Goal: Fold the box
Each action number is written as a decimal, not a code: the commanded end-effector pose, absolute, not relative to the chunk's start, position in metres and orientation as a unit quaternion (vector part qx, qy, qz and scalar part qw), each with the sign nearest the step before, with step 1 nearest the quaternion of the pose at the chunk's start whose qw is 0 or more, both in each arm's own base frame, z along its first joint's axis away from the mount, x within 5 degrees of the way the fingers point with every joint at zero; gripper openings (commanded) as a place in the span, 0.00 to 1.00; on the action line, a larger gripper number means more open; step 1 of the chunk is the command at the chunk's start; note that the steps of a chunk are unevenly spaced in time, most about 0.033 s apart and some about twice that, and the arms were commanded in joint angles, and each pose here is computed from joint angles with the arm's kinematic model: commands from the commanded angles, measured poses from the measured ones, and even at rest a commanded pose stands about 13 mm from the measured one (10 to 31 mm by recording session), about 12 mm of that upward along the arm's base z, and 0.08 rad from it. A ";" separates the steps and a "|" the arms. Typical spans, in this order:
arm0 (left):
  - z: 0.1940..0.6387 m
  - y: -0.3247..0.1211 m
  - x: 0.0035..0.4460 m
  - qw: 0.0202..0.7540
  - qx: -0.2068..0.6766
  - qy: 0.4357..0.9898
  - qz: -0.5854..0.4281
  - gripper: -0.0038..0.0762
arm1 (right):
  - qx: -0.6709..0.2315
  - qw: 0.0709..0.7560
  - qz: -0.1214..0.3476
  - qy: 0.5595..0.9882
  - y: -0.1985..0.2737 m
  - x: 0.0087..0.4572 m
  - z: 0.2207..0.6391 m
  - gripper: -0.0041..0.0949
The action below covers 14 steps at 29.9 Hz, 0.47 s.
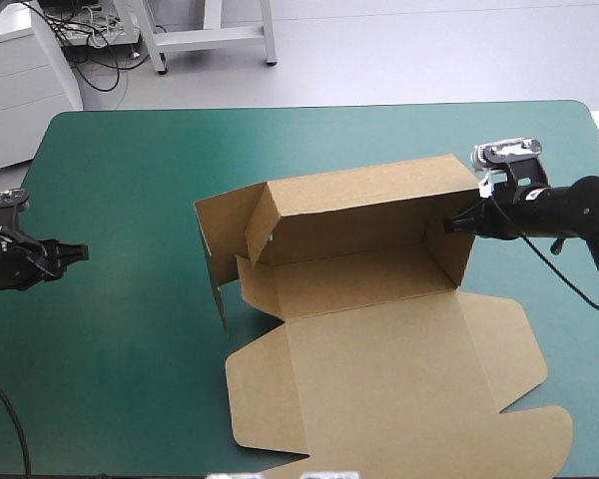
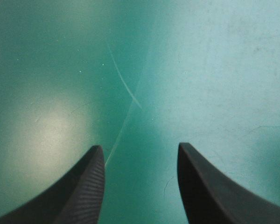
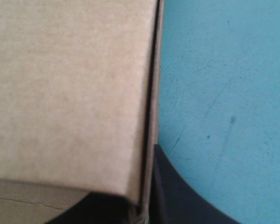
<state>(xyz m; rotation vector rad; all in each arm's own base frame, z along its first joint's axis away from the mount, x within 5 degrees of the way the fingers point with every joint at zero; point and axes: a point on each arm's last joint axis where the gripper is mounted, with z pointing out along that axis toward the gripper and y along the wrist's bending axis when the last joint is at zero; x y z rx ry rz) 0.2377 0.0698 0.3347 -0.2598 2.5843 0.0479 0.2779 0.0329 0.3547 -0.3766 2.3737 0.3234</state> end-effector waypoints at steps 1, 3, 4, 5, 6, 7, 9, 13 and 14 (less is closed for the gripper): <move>0.350 0.068 0.236 0.310 -0.099 0.946 0.017 0.49 | -0.131 0.350 0.144 0.916 0.035 0.282 0.380 0.02; 0.350 0.068 0.236 0.310 -0.096 0.946 0.017 0.49 | -0.137 0.321 0.148 0.925 0.036 0.288 0.380 0.02; 0.350 0.068 0.237 0.310 -0.096 0.946 0.016 0.49 | -0.137 0.308 0.149 0.930 0.036 0.291 0.380 0.02; 0.350 0.068 0.237 0.310 -0.095 0.946 0.017 0.49 | -0.137 0.296 0.150 0.934 0.036 0.295 0.380 0.02; 0.350 0.068 0.237 0.310 -0.095 0.946 0.016 0.49 | -0.136 0.285 0.149 0.937 0.036 0.300 0.380 0.02; 0.350 0.068 0.237 0.311 -0.096 0.946 0.014 0.49 | -0.137 0.276 0.148 0.940 0.036 0.304 0.379 0.02; 0.350 0.067 0.237 0.311 -0.093 0.946 0.013 0.49 | -0.139 0.262 0.151 0.943 0.036 0.312 0.381 0.02; 0.350 0.067 0.237 0.312 -0.092 0.946 0.010 0.49 | -0.124 0.245 0.138 0.952 0.033 0.326 0.384 0.02; 0.350 0.067 0.237 0.312 -0.090 0.946 0.010 0.49 | -0.119 0.245 0.133 0.953 0.032 0.330 0.384 0.02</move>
